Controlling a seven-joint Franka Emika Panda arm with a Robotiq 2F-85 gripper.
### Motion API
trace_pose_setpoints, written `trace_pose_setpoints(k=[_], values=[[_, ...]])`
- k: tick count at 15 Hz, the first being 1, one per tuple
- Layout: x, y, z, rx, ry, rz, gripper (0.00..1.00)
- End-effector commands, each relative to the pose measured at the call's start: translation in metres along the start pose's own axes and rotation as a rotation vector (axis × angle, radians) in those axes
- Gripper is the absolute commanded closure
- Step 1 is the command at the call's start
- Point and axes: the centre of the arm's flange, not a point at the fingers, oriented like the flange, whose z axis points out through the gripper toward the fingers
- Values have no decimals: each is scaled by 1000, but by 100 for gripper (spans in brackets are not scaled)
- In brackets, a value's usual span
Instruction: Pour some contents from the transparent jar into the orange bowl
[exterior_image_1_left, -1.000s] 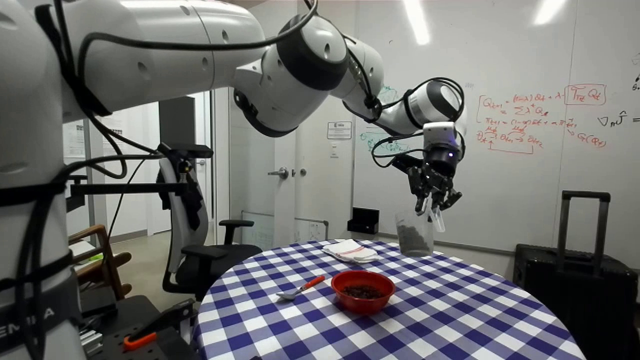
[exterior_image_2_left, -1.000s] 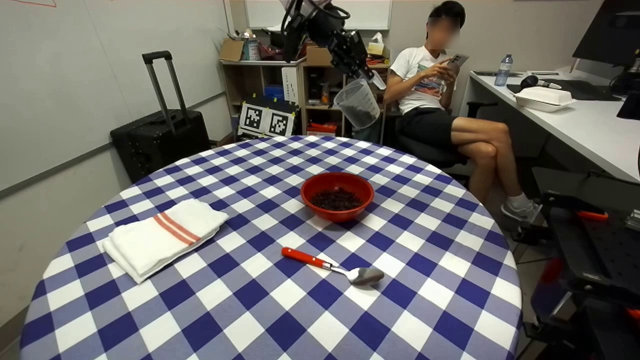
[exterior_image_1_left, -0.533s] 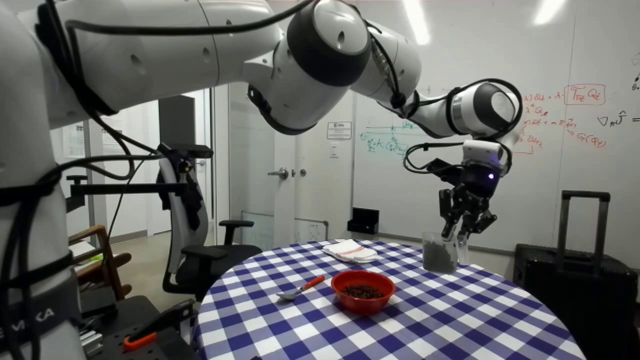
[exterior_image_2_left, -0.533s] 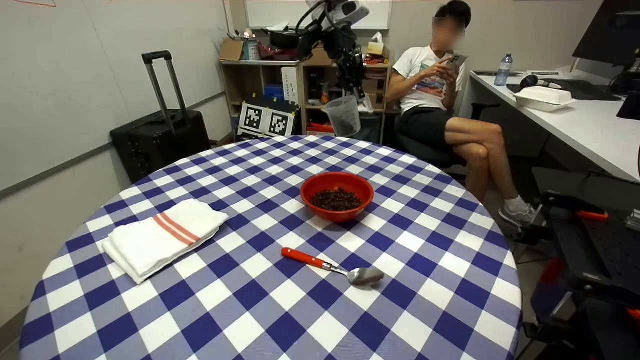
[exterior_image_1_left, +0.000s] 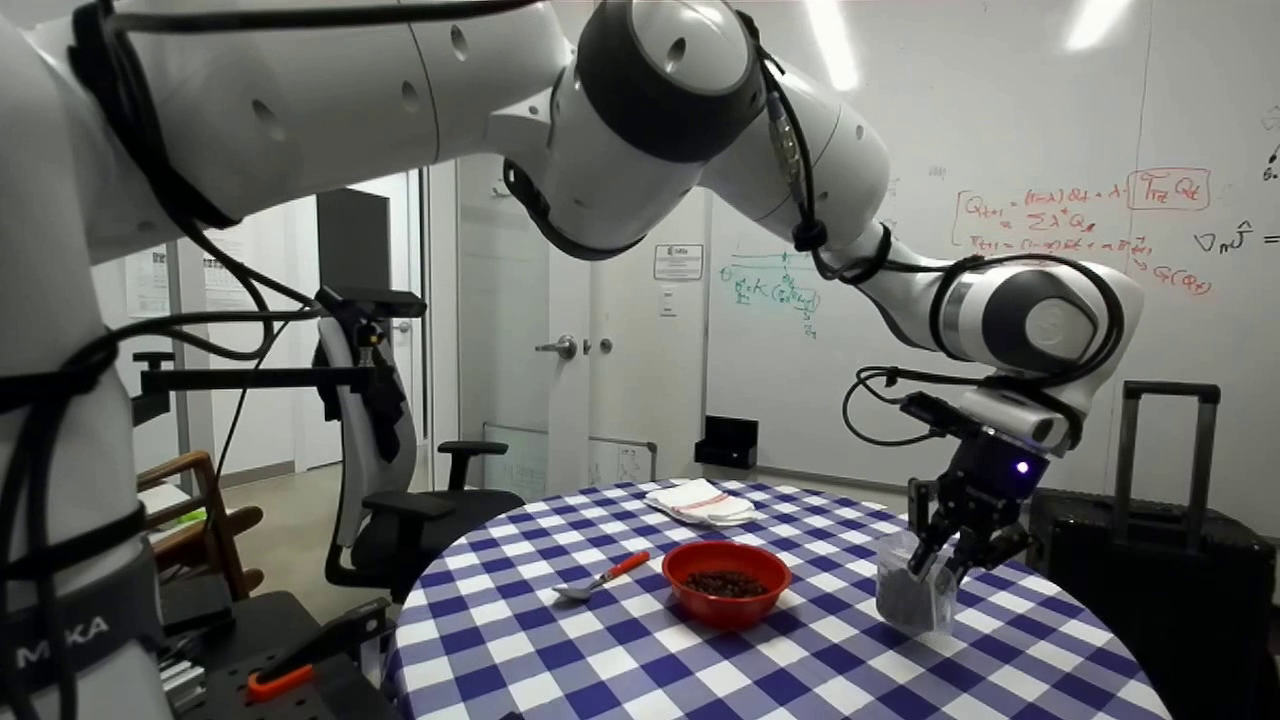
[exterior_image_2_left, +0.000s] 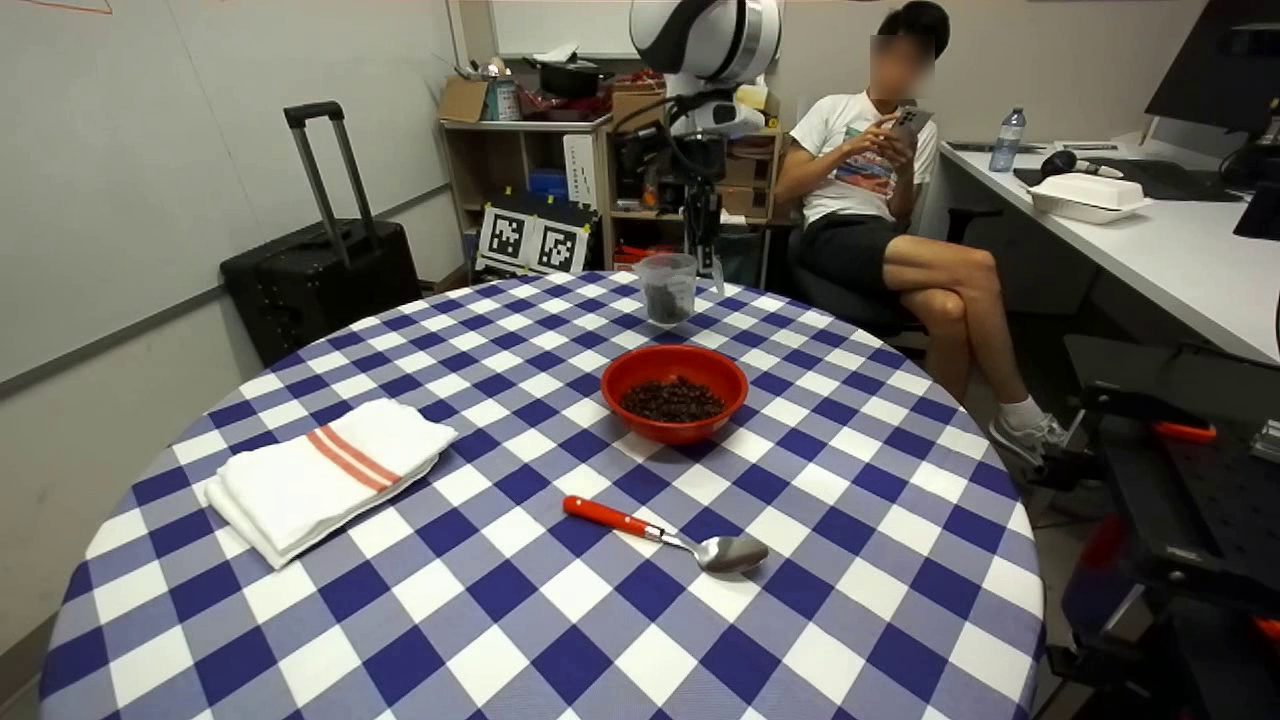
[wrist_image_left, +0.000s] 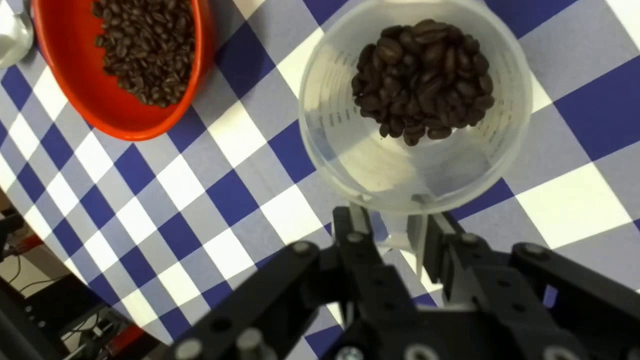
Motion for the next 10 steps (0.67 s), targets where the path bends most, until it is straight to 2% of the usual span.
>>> trace_pose_setpoints(k=[1, 5, 6, 7, 10], values=[[42, 51, 32, -13, -25, 57, 93], [55, 58, 42, -25, -27, 94, 93], [56, 61, 41, -32, -36, 98, 47], [59, 65, 41, -38, -33, 100, 45], [64, 79, 44, -52, -30, 112, 24]])
